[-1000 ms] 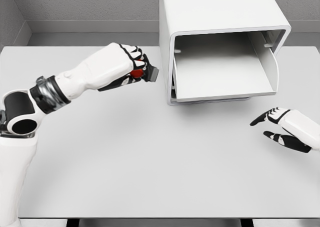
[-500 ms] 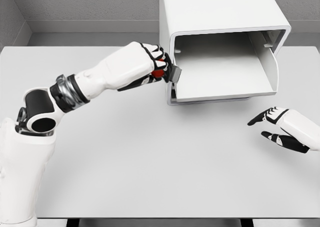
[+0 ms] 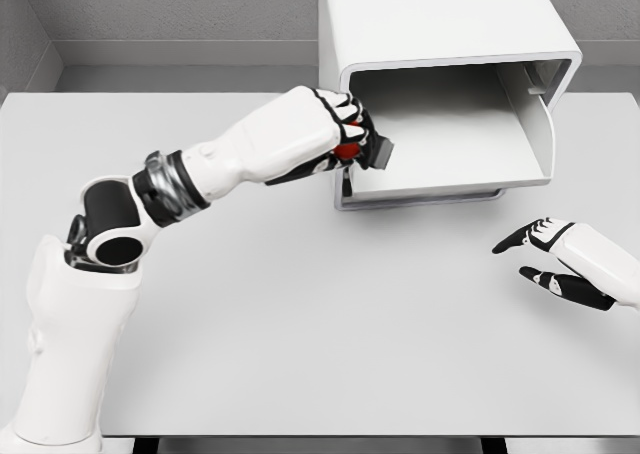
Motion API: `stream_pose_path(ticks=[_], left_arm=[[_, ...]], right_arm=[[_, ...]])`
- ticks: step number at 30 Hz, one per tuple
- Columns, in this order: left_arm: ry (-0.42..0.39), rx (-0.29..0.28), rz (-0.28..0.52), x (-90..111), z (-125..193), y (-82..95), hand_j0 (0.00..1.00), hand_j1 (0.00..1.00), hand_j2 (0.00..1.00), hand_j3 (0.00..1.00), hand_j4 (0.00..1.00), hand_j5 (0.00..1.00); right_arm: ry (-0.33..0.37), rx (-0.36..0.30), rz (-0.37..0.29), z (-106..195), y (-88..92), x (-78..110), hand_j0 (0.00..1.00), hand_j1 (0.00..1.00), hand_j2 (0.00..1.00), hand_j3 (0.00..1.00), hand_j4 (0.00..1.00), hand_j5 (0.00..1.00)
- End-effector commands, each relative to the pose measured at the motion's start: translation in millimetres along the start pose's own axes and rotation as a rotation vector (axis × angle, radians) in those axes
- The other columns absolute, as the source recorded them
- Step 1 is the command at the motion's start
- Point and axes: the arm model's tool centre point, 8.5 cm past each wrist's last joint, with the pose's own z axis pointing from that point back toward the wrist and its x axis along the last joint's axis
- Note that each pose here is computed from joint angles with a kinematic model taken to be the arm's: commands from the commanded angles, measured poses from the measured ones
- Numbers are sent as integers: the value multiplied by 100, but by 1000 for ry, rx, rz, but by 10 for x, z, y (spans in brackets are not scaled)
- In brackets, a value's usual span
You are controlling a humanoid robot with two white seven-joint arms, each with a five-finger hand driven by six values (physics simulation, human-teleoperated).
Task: Slide open multi-storey tabletop storage cabinets and put open load switch and slide close multi-storey tabletop storage cabinets
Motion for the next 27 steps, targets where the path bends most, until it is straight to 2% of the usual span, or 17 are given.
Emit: stream_pose_path(ticks=[1,8,17,20,21,27], left_arm=[[-6,7,11,18,-31,-9,34,34,34,34,34,34],[-27,14,18,74,-107,-14,34,34,34,34,34,34],[-14,4,3,71,-259,-45,34,34,34,34,34,34],[-19,11,21,83,-320,-69,34,34,34,34,34,34],[-21,-6,26,81,-353,-120,34,34,34,34,34,34],[-21,-30,19,53,-432,-153,34,34,34,34,34,34]], right_arm=[[1,-3,-5,2,-7,-3,63,63,63,63,63,63],[6,-3,-3,11,-11,-18,63,63,63,63,63,63],[6,-4,-4,10,-8,-18,63,63,63,63,63,63],[5,-5,-5,11,-6,-13,63,63,63,63,63,63],[7,-4,-5,13,-5,-18,63,63,63,63,63,63],[7,-4,-5,13,-5,-18,63,63,63,63,63,63]])
